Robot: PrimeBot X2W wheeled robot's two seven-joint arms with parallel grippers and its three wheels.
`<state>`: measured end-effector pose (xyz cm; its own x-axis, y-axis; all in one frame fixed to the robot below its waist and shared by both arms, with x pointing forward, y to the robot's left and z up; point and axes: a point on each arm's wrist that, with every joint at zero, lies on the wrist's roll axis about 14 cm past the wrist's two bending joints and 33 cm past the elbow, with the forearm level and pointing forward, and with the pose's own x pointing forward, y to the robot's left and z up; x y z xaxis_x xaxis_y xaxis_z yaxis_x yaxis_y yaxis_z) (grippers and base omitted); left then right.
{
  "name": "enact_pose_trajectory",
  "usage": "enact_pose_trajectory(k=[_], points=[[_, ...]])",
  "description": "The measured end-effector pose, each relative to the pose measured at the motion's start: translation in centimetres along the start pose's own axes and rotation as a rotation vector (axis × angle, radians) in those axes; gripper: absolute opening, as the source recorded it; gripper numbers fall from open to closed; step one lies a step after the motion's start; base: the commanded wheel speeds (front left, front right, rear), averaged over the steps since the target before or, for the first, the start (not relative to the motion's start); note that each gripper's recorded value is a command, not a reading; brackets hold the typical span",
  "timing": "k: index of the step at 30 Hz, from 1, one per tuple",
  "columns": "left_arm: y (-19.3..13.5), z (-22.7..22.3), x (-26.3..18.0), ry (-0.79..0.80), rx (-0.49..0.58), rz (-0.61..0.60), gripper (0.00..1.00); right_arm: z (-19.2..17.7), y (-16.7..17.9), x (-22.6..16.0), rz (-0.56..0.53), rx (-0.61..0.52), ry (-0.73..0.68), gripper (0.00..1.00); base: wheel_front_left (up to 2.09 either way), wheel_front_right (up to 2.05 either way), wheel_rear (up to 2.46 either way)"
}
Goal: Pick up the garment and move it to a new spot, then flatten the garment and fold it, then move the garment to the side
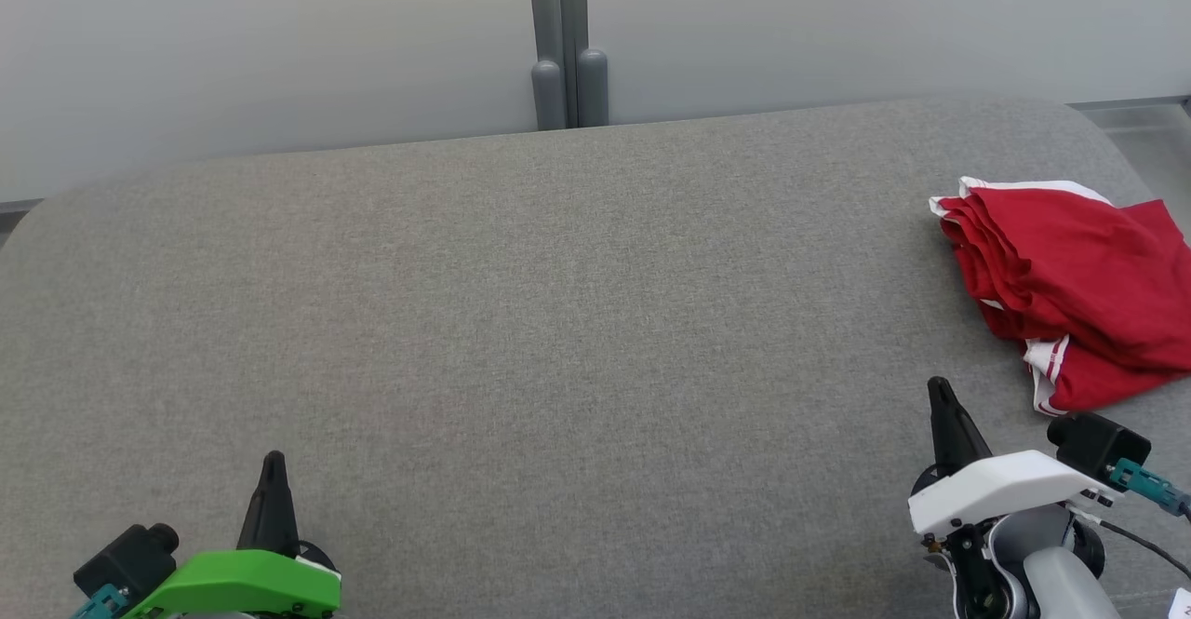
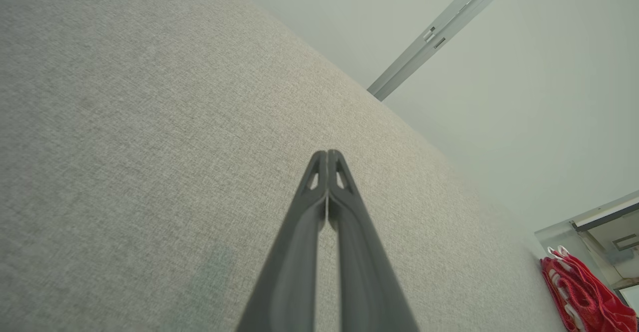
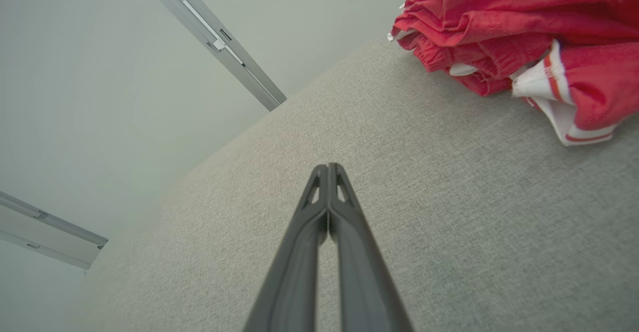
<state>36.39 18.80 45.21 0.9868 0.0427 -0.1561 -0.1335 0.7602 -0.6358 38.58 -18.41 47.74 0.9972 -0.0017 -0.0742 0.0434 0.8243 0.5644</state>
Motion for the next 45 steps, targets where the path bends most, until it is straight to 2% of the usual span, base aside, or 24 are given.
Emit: enact_pose_trajectory(k=[19, 45], points=[[-0.4, 1.2, 0.7, -0.005, -0.254, -0.009, 0.0, 0.8, -0.2, 0.2, -0.016, 0.281, -0.011, 0.0, 0.0, 0.0, 0.0], [-1.1, 2.5, 1.3, -0.011, -0.517, -0.047, 0.0, 1.7, 0.0, 0.5, -0.001, 0.572, -0.018, 0.0, 0.0, 0.0, 0.0]])
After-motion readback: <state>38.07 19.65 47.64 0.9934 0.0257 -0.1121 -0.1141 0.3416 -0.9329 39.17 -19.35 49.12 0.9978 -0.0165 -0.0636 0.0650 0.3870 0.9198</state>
